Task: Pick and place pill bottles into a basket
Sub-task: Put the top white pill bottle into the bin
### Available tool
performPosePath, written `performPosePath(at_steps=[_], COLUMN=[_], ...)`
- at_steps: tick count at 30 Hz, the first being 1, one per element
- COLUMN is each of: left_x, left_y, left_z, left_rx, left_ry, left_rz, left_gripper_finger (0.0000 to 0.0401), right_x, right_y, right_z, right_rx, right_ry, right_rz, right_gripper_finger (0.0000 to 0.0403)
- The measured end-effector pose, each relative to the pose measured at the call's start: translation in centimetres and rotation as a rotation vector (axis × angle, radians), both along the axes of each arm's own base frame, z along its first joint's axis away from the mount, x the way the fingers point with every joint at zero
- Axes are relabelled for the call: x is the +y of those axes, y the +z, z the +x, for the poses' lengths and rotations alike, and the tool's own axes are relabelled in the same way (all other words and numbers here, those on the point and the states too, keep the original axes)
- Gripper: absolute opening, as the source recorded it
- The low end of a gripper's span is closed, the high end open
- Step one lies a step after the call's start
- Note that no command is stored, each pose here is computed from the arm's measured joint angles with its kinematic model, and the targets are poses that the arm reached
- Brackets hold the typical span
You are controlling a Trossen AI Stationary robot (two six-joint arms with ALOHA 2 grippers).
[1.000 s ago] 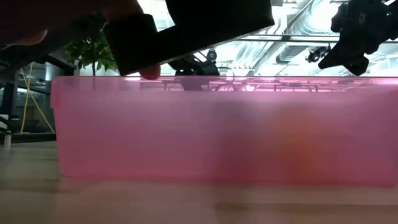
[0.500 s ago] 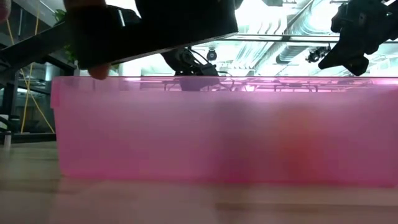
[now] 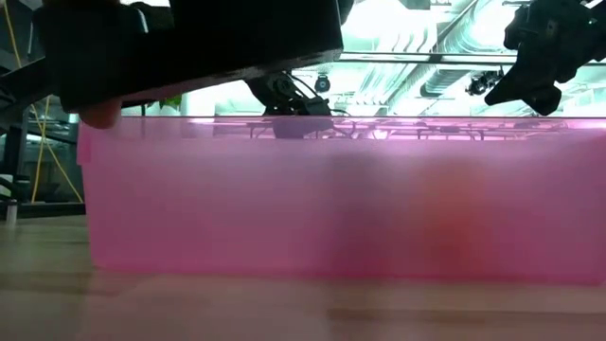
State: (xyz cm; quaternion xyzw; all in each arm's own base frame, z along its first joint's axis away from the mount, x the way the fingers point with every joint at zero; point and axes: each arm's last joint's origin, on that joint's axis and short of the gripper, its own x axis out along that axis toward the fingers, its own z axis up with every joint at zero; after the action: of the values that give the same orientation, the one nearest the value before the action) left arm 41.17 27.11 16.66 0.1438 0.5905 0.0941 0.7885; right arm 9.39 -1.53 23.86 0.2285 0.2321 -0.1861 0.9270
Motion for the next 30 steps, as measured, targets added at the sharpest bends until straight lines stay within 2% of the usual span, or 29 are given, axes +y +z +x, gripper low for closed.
performPosePath(at_steps=[6, 14, 17, 25, 30], left_x=[0.0, 0.3, -0.1, -2.0, -3.2], left_y=[0.7, 5.8, 7.9, 12.7, 14.9], left_z=[0.0, 1.1, 1.1, 0.7, -0.1], left_rx=[-0.012, -0.182, -0.253, -0.480, -0.527], left_ry=[0.042, 0.093, 0.089, -0.028, -0.077], left_rz=[-0.029, -0.093, -0.210, -0.647, -0.780], left_gripper_finger=[0.0177, 0.0175, 0.0175, 0.0175, 0.0175], right_x=[0.0, 0.0, 0.0, 0.0, 0.0], right_y=[0.0, 0.0, 0.0, 0.0, 1.0], right_z=[0.0, 0.0, 0.0, 0.0, 0.5], right_rx=[0.000, 0.000, 0.000, -0.002, -0.110], right_ry=[0.001, 0.001, 0.001, 0.002, 0.028], right_rz=[0.000, 0.000, 0.000, 0.001, 0.005], right_gripper_finger=[0.0000, 0.0000, 0.0000, 0.0000, 0.0000])
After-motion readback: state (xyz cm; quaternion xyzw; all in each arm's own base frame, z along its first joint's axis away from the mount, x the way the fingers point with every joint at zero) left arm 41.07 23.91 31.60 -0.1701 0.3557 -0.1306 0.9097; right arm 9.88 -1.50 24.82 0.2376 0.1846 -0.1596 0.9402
